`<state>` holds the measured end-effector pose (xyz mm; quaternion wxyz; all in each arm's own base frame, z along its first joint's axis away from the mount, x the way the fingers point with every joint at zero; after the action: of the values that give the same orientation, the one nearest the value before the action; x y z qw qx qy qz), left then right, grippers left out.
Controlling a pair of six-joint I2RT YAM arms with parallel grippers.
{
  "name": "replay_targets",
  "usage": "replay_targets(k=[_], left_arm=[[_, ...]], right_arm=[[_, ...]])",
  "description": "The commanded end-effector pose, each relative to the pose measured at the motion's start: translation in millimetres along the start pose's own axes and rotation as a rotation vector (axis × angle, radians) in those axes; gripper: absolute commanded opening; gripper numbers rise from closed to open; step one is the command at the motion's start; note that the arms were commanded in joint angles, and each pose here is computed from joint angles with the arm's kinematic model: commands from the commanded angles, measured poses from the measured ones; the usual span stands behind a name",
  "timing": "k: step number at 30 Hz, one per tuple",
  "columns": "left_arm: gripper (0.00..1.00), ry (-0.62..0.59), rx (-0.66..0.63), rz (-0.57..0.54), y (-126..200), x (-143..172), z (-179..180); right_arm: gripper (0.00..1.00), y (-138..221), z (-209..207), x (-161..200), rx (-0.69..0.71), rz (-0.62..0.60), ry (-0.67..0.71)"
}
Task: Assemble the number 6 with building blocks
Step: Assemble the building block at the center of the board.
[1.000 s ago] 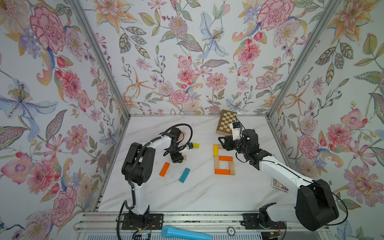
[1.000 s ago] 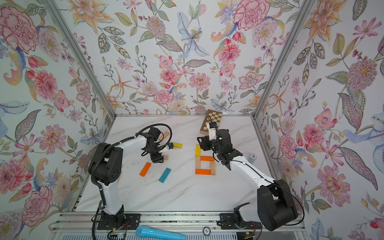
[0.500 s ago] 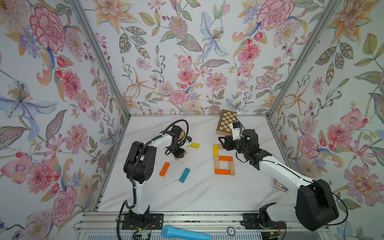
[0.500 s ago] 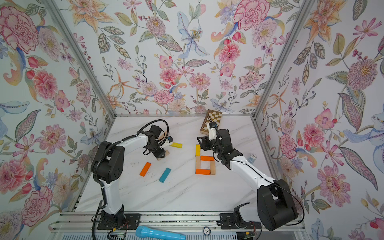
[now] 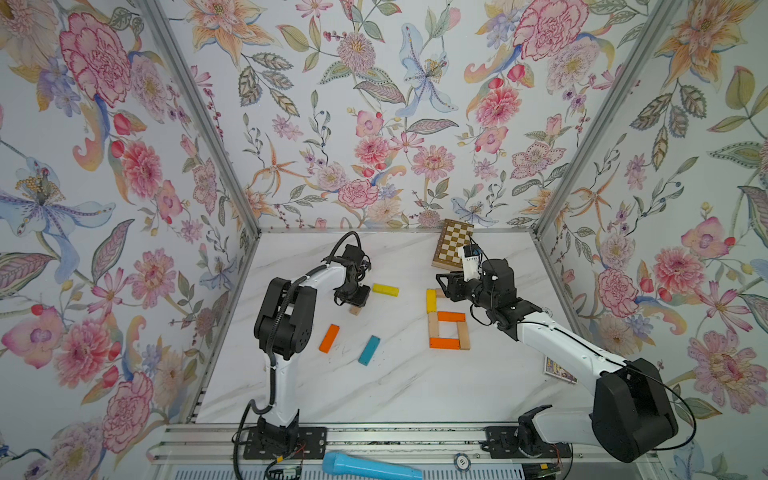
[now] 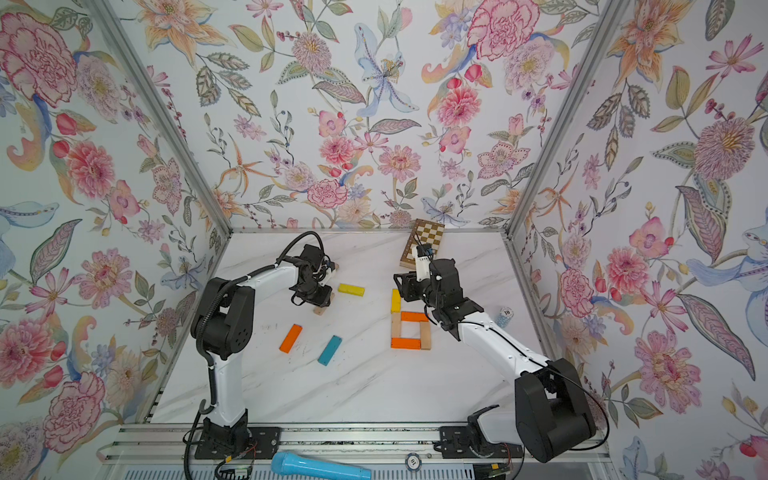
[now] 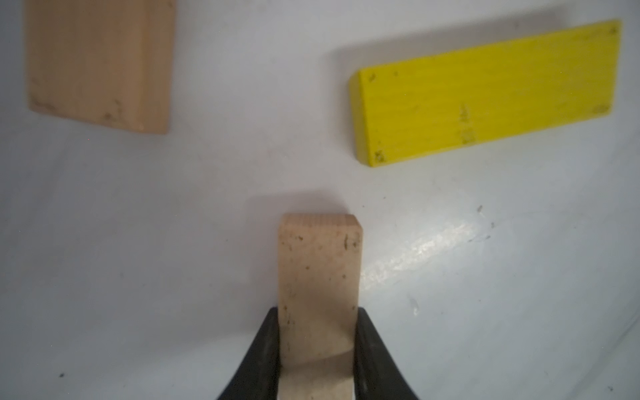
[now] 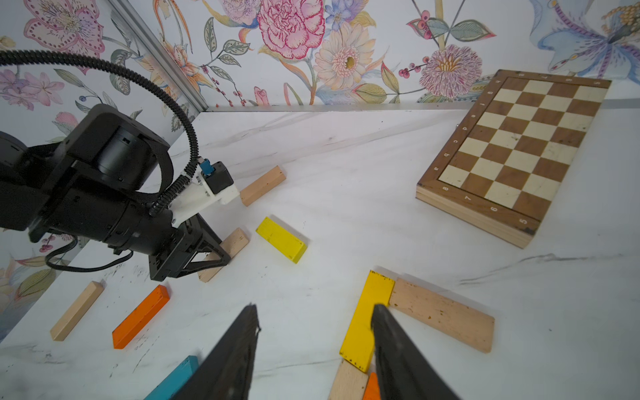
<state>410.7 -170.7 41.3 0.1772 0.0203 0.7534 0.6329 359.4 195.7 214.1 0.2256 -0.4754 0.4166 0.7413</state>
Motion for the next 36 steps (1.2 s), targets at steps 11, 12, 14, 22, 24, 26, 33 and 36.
replay_targets(k=[11,12,14,22,24,26,33,36], left_arm=[[0.26,0.069,-0.051,0.023,-26,-15,8],[0.26,0.063,-0.053,0.023,-27,-15,6],[0.26,0.054,-0.057,0.029,-30,-16,2],[0.28,0.055,-0.063,0.040,-35,-13,-2],[0.28,0.054,-0.064,0.040,-36,-13,-4],[0.28,0.050,-0.065,0.040,-36,-12,-5],[0.29,0.043,-0.064,0.041,-39,-13,-12],[0.30,0.045,-0.064,0.046,-39,-12,-13]], right_arm=[[0.54,-6,7,-4,0.013,0.024,0.020],[0.54,-7,7,-3,0.013,0.027,0.021],[0.54,-8,7,-2,0.013,0.032,0.021],[0.54,-11,7,2,0.008,0.043,0.025],[0.54,-11,7,2,0.007,0.044,0.025],[0.54,-12,7,2,0.003,0.045,0.026],[0.54,-12,8,4,-0.001,0.048,0.024],[0.54,-11,8,5,-0.001,0.049,0.023]])
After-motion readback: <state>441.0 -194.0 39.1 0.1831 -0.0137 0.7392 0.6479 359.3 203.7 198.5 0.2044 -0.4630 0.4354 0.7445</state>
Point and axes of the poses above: each gripper's point midway between its finger pads, its own y axis back along the fingers, its own z axis along the line the jaws close on, x = y × z, the point moved 2 cm from there along y, back along the fingers, and after that the axes turned 8 degrees about y, right-handed, at the moved point
